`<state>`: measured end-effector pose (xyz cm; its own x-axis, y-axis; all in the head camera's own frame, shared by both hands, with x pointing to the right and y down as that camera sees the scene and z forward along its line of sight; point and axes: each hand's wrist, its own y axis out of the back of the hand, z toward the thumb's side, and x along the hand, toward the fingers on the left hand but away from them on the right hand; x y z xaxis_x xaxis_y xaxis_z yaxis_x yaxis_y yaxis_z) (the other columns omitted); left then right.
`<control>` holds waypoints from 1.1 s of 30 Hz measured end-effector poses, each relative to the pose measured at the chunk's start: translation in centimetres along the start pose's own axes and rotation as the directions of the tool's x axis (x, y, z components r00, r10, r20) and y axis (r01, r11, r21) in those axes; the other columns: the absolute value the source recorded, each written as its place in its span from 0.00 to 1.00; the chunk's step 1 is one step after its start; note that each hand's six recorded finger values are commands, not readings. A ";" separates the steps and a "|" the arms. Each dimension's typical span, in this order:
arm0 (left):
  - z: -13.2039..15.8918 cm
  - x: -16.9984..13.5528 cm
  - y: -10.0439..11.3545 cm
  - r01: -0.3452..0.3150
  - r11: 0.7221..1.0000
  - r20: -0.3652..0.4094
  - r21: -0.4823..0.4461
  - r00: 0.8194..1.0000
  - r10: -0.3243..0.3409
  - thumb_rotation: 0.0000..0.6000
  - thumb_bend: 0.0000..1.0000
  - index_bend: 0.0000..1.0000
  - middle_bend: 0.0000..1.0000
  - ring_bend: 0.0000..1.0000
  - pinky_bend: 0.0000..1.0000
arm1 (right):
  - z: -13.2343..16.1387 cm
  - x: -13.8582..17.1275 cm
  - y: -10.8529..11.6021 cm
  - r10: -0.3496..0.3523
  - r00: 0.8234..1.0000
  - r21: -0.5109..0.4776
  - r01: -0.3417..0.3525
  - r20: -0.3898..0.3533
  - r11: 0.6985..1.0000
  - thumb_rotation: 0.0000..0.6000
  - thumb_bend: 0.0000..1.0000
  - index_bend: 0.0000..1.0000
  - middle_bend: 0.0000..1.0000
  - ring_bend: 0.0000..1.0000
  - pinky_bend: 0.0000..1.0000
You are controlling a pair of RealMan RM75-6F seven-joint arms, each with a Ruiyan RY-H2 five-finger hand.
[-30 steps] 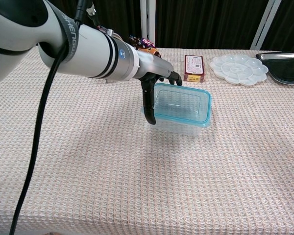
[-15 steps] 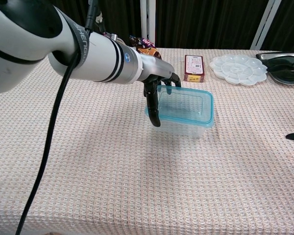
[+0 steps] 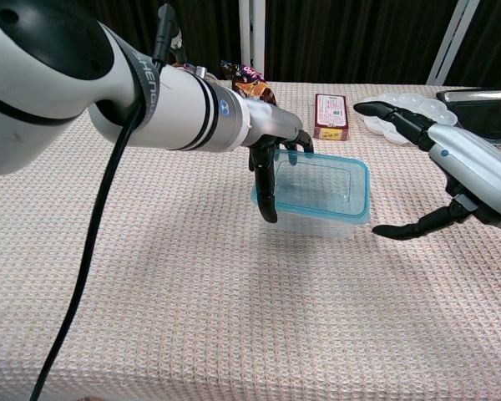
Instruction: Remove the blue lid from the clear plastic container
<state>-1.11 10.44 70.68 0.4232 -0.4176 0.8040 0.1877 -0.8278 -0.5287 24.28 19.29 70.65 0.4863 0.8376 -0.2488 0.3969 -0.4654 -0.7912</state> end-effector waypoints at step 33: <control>-0.3 0.1 -0.4 0.004 1.000 0.008 -0.009 1.000 -0.004 1.00 0.05 0.16 0.25 0.15 0.32 | 0.3 -1.7 -0.3 -0.007 0.999 0.067 0.010 -0.041 0.998 1.00 0.00 0.01 0.12 0.00 0.00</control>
<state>-1.42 10.62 71.04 0.4294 -0.4116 0.8039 0.1813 -0.8327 -0.5232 23.12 18.08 71.10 0.5148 0.8286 -0.2200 0.3486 -0.4367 -0.8293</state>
